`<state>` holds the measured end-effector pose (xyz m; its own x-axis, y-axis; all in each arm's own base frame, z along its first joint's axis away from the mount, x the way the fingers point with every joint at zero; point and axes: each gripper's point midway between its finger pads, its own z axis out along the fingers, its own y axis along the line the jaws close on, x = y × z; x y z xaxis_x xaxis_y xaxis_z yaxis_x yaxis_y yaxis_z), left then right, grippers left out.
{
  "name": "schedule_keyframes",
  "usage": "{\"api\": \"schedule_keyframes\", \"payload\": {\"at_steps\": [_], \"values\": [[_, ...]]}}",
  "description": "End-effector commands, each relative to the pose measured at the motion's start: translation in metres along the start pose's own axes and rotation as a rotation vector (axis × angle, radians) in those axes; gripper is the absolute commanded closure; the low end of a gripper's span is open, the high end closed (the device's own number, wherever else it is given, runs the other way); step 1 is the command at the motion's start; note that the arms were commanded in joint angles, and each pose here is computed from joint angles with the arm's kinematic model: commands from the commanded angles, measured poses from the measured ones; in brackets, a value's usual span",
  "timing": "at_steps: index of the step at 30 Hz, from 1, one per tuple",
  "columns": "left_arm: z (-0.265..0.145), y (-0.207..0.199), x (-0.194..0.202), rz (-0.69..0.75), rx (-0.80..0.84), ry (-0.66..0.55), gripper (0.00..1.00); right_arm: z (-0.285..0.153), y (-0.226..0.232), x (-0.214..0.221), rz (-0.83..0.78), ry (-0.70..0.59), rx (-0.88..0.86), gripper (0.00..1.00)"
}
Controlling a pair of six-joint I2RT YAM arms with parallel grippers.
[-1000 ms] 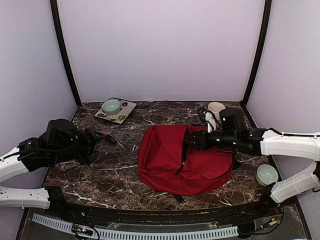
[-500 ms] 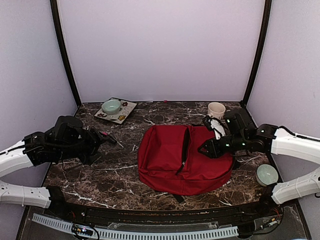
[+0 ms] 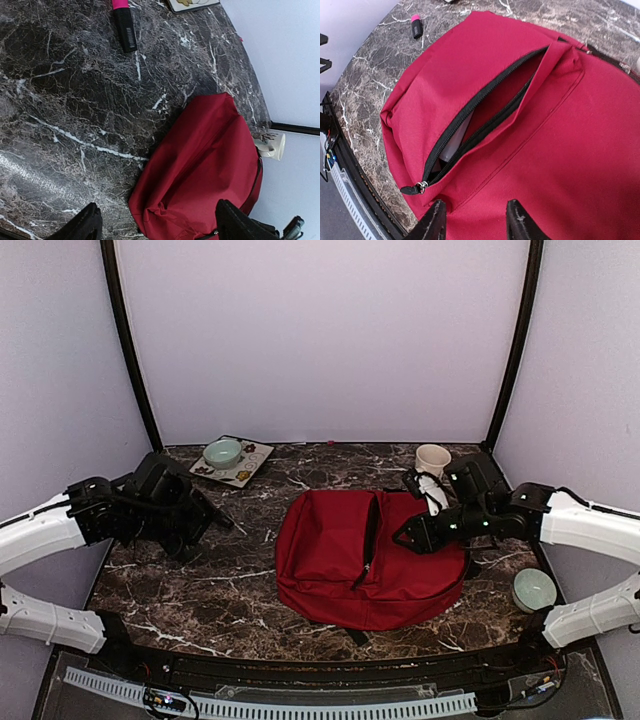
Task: Pack the student bag
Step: Pick up the pen at the center of the board.
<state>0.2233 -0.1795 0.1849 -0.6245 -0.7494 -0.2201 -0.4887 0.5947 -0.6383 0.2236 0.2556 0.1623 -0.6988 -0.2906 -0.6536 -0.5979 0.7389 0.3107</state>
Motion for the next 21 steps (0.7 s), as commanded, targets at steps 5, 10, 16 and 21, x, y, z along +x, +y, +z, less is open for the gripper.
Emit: {"api": "schedule_keyframes", "payload": {"at_steps": [5,10,16,21], "values": [[0.017,-0.002,-0.029,0.125,-0.251,0.003,0.09,-0.017,-0.004,-0.024,-0.014,-0.048,0.063,0.52],[0.030,-0.022,-0.052,0.252,-0.324,-0.006,0.01,-0.031,-0.012,-0.019,-0.002,-0.055,0.108,0.50],[0.045,-0.035,-0.063,0.379,-0.413,0.005,0.01,-0.046,-0.016,-0.017,-0.003,-0.104,0.130,0.47],[0.078,-0.033,-0.057,0.275,-0.380,0.143,0.05,-0.054,-0.019,-0.012,0.008,-0.107,0.146,0.46]]}}
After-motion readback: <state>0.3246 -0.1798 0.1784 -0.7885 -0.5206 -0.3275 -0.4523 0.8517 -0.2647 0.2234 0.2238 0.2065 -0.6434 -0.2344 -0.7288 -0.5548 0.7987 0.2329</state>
